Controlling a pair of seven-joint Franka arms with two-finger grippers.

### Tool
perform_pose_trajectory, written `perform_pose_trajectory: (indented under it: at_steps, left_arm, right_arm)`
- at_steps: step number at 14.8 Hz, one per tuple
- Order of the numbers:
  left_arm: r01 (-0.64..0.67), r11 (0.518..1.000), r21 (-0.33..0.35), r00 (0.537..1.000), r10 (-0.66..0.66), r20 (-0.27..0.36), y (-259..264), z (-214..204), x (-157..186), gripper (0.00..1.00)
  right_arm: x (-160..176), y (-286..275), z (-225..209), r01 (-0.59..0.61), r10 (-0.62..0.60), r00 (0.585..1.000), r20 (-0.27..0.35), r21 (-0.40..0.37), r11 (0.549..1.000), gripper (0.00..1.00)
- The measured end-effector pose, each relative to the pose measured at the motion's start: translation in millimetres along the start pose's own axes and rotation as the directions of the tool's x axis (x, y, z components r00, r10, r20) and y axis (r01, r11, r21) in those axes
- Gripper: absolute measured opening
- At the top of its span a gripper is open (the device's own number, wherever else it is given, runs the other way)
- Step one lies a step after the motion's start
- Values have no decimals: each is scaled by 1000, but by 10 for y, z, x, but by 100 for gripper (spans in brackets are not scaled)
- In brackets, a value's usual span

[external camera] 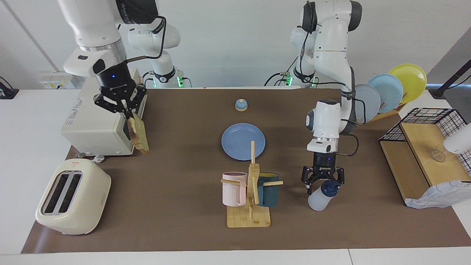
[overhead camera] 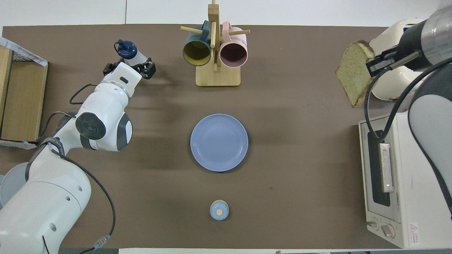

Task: Put bread on plate and add seasoning
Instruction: 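Pull the bread slice from the toaster with the right gripper, then lower the bread onto the blue plate while the left gripper lifts the shaker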

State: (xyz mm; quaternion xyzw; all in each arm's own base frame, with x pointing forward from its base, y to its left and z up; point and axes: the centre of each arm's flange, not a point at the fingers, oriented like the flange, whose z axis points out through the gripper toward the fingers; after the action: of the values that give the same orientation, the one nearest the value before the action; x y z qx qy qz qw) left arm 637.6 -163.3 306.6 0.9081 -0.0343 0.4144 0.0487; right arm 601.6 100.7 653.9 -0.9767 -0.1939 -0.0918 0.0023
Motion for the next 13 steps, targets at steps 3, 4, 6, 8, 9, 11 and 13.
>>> perform_pose_trajectory:
  at_steps: [3,4,6,8,9,11,13]
  left_arm:
    - [4,1000,1,1000,-4,-17,-11,-4,85,100]
    - [5,1000,2,1000,-5,-21,-14,-3,106,100]
    - [6,1000,3,1000,-6,-26,-21,2,129,100]
    - [7,1000,3,1000,-6,-26,-22,7,130,100]
    - [7,1000,4,1000,-6,-25,-23,13,124,100]
    - [6,1000,7,1000,-6,-15,-30,59,67,100]
    - [7,1000,9,1000,-7,-11,-34,96,24,100]
  right_arm:
    - [-50,-271,141,-132,129,991,29,153,979,7]
    - [-89,-322,190,-168,162,986,44,196,966,7]
    - [-152,-403,284,-216,212,976,45,257,942,7]
    - [-196,-555,425,-253,263,965,9,312,916,7]
    - [-227,-670,524,-271,291,957,-11,333,903,7]
    - [-336,-983,734,-301,332,943,-24,364,882,7]
    - [-464,-1288,868,-322,356,934,-21,376,869,7]
